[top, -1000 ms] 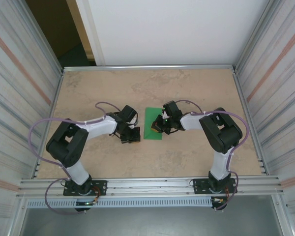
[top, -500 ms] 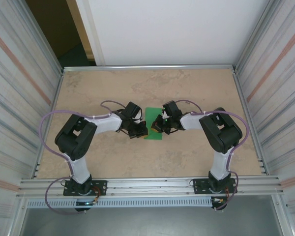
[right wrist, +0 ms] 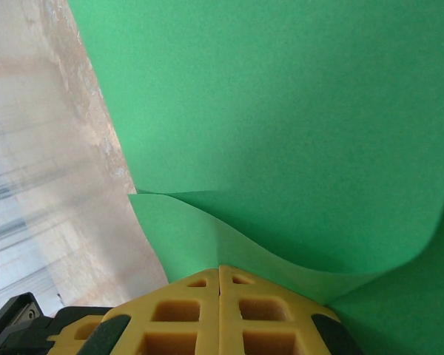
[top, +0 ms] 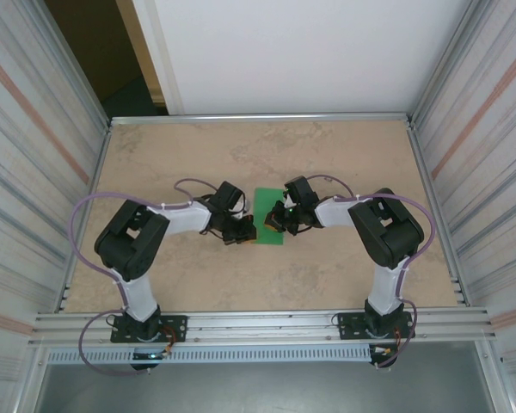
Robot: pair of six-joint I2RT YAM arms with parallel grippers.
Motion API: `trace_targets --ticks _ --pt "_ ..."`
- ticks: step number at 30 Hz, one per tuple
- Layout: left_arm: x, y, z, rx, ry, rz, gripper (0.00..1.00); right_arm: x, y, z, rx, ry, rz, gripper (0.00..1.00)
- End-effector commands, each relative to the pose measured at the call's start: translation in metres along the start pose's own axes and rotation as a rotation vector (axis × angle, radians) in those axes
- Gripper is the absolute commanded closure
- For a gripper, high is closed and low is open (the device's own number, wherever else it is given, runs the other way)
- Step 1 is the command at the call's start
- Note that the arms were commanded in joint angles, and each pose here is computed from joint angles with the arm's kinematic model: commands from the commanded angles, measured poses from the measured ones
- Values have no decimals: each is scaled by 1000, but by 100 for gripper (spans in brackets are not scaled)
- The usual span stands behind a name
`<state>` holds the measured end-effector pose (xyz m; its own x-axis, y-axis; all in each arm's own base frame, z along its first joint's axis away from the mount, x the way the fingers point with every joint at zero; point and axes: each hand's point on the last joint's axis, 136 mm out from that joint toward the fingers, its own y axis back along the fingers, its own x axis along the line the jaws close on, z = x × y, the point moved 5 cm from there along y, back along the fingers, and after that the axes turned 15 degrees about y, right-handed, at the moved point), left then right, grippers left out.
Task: Fold a paper plane with a square sheet of paper (pick it up from the middle)
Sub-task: Fold the triangle a second time at the center of the table.
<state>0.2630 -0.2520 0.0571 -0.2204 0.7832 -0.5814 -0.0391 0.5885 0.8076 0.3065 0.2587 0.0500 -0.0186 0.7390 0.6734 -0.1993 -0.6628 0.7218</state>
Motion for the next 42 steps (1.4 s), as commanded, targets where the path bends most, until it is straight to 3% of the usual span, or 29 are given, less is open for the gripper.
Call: trace_targets --ticks 1,4,8,13,24,32,42 --pt "44 6 -25 69 40 166 100 -61 -7 -26 72 -119 -241 97" --pt "36 18 -24 43 29 137 100 -61 -8 -27 76 -120 -244 97" --pt "3 30 -13 -13 8 -8 100 -61 -8 -27 76 -118 -247 97" --pt "-25 25 2 -30 23 -139 100 -57 -7 -24 72 -111 -237 97" --pt "8 -6 7 20 129 42 100 -40 -2 -14 59 -58 -190 96" --pt "23 -8 1 28 157 103 100 15 33 10 -4 235 -127 96" --pt "21 -8 2 27 156 99 100 30 4 -15 77 285 -109 97"
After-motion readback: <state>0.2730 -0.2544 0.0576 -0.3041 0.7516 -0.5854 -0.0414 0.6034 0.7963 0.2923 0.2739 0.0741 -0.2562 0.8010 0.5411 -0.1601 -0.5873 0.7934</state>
